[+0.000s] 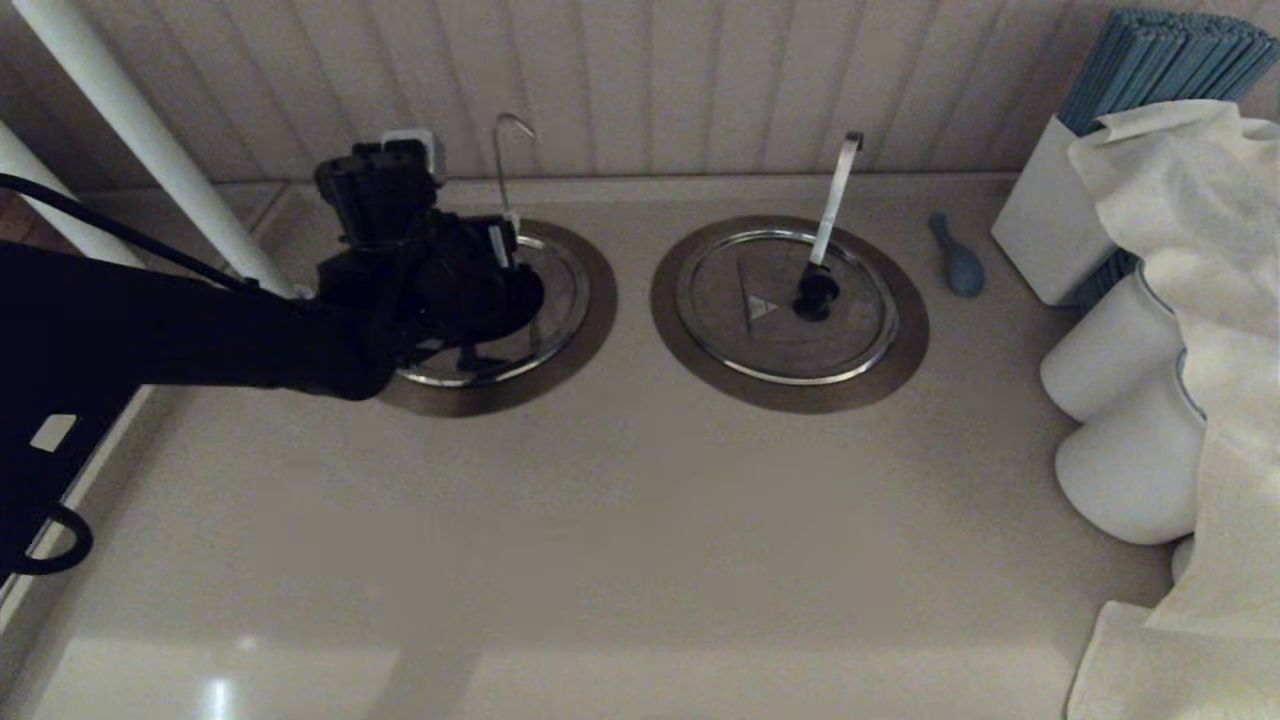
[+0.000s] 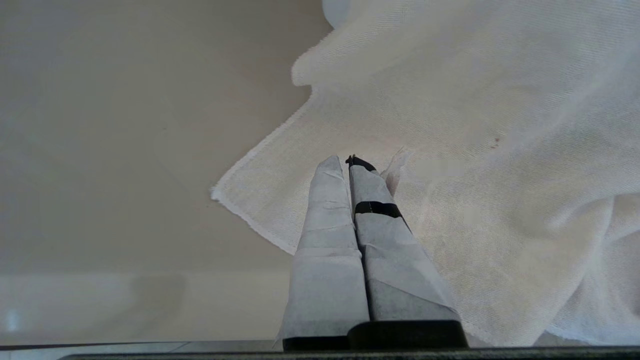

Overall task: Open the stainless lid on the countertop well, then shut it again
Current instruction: Stir with a spoon

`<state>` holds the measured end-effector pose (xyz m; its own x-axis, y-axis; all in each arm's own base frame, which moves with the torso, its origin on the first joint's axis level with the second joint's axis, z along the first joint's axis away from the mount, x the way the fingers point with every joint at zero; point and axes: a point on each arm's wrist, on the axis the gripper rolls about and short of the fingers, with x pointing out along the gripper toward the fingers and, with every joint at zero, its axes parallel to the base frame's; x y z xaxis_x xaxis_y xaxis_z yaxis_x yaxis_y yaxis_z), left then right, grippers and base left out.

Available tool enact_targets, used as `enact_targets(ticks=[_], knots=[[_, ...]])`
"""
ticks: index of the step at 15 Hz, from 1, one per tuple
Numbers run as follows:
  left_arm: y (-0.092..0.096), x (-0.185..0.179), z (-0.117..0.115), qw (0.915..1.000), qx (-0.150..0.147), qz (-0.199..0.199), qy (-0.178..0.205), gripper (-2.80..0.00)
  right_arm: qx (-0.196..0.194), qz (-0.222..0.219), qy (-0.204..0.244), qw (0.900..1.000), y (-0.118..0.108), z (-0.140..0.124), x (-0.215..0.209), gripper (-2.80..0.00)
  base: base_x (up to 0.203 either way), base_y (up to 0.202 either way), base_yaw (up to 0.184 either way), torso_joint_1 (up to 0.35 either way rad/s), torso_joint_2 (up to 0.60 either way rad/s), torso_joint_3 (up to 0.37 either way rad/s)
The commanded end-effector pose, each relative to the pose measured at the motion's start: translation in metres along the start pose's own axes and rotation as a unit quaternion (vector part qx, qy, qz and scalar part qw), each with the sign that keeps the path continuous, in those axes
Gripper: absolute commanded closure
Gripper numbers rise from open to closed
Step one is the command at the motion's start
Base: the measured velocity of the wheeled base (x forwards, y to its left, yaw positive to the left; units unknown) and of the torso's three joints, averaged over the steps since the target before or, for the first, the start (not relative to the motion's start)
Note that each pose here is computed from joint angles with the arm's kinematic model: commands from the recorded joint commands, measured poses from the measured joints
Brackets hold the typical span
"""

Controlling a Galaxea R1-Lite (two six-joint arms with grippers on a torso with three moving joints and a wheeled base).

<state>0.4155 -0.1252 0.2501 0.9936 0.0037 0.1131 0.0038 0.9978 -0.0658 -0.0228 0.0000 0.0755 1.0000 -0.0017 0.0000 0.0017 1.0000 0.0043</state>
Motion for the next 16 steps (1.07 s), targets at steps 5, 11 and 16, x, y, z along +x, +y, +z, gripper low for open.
enact_targets(ticks=[5, 11, 16], knots=[[0.007, 0.033, -0.011, 0.9995, -0.024, 0.017, 0.014, -2.8, 0.0, 0.0, 0.0, 1.0, 0.0, 0.0, 0.0, 0.0, 0.0, 0.0, 0.0, 0.0, 0.0, 0.0], [-0.029, 0.03, -0.002, 0.9996, -0.017, -0.02, 0.008, -2.8, 0.0, 0.0, 0.0, 1.0, 0.0, 0.0, 0.0, 0.0, 0.0, 0.0, 0.0, 0.0, 0.0, 0.0], [-0.022, 0.011, 0.019, 0.9995, -0.026, -0.019, -0.001, -2.8, -0.001, 0.0, 0.001, 1.0, 0.0, 0.0, 0.0, 0.0, 0.0, 0.0, 0.0, 0.0, 0.0, 0.0]])
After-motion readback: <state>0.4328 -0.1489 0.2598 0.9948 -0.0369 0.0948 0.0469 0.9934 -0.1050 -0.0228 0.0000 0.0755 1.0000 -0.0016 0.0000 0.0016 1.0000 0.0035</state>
